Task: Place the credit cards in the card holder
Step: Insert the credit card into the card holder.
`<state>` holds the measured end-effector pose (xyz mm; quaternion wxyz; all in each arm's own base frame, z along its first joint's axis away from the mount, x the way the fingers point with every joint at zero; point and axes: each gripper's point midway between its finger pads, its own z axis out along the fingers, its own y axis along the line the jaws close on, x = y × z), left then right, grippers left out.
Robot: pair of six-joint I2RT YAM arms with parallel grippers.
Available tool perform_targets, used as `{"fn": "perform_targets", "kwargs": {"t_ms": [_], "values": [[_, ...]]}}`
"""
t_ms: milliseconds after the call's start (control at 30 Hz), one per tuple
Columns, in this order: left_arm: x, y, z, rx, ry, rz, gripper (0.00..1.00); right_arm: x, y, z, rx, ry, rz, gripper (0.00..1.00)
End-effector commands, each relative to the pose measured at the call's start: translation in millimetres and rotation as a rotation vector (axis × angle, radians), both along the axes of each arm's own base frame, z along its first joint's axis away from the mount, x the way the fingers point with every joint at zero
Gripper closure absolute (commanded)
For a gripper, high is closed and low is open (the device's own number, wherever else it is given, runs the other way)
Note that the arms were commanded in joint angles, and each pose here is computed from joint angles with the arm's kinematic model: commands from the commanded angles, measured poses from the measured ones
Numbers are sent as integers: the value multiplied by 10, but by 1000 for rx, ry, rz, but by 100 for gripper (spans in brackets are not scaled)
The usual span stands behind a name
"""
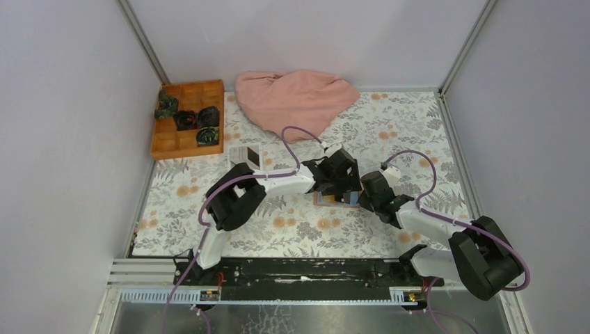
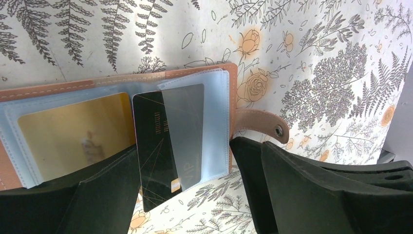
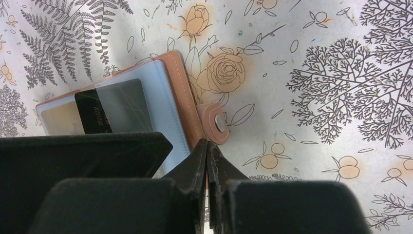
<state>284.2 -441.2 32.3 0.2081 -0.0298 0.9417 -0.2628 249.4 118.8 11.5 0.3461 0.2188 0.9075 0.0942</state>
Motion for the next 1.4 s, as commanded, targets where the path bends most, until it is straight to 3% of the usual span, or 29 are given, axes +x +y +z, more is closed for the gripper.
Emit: {"fn": "perform_targets", "kwargs": {"t_ms": [0, 300, 1000, 1367], "values": [[-368, 378, -833, 177, 161, 28, 6, -57, 13, 18, -2, 11, 11, 96], [-416, 96, -878, 58, 215, 49, 3, -62, 2, 59, -9, -3, 21, 95], [-539, 240, -876, 120, 199, 52, 0, -100, -24, 92, 6, -32, 21, 96], [-424, 135, -501, 16, 113, 57, 0, -137, -39, 25, 1, -23, 28, 96]]}}
